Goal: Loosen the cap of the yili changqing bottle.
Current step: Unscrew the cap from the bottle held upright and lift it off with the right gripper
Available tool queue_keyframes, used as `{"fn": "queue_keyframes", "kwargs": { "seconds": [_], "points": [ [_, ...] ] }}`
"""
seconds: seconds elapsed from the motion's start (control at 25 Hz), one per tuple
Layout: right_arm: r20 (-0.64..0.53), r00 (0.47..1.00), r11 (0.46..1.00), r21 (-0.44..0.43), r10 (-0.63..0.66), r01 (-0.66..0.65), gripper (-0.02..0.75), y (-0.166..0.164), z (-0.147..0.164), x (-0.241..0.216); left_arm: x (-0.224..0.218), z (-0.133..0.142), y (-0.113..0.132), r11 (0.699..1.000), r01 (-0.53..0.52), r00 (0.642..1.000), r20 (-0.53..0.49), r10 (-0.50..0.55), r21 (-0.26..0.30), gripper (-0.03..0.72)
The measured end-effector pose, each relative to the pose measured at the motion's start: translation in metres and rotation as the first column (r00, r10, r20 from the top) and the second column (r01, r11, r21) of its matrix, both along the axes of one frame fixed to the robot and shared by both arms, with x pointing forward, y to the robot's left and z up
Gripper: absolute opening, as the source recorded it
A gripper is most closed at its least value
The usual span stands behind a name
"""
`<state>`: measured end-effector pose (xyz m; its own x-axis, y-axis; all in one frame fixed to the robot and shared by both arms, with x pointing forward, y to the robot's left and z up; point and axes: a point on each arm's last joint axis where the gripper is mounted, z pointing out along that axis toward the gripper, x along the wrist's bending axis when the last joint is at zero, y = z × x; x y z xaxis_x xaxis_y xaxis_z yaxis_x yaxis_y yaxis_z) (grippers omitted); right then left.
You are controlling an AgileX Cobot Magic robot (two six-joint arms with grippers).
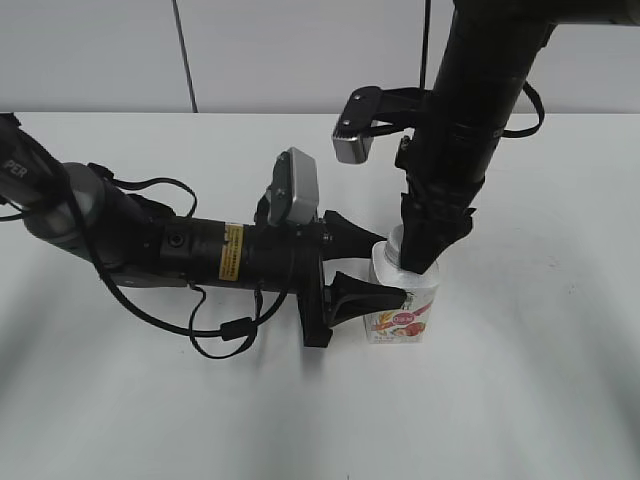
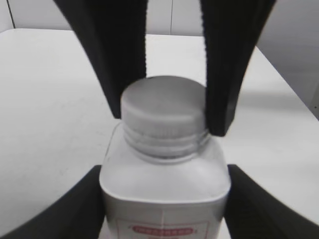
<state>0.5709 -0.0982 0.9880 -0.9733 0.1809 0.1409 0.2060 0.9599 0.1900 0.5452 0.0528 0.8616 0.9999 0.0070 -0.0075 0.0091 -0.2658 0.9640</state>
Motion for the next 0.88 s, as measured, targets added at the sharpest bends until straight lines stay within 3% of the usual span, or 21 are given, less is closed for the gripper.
{"fn": "queue_keyframes", "kwargs": {
  "seconds": [0.16, 0.28, 0.88],
  "points": [
    [0.072, 0.966, 0.968, 0.02, 0.246, -0.248, 0.398, 0.0, 0.0, 0.001, 0.0, 0.0, 0.0, 1.0, 0.0, 1.0, -0.001, 0.0, 0.001, 0.43],
    [0.099, 0.937, 0.94, 0.022, 0.335, -0.339, 0.398, 0.001, 0.0, 0.002, 0.0, 0.0, 0.0, 1.0, -0.002, 1.0, -0.004, 0.002, 0.002, 0.43],
    [0.153, 0.918, 0.927, 0.025, 0.366, -0.374, 0.396, -0.002, 0.018, -0.002, 0.0, 0.0, 0.0, 1.0, 0.0, 1.0, -0.005, 0.0, 0.002, 0.43]
  ]
}}
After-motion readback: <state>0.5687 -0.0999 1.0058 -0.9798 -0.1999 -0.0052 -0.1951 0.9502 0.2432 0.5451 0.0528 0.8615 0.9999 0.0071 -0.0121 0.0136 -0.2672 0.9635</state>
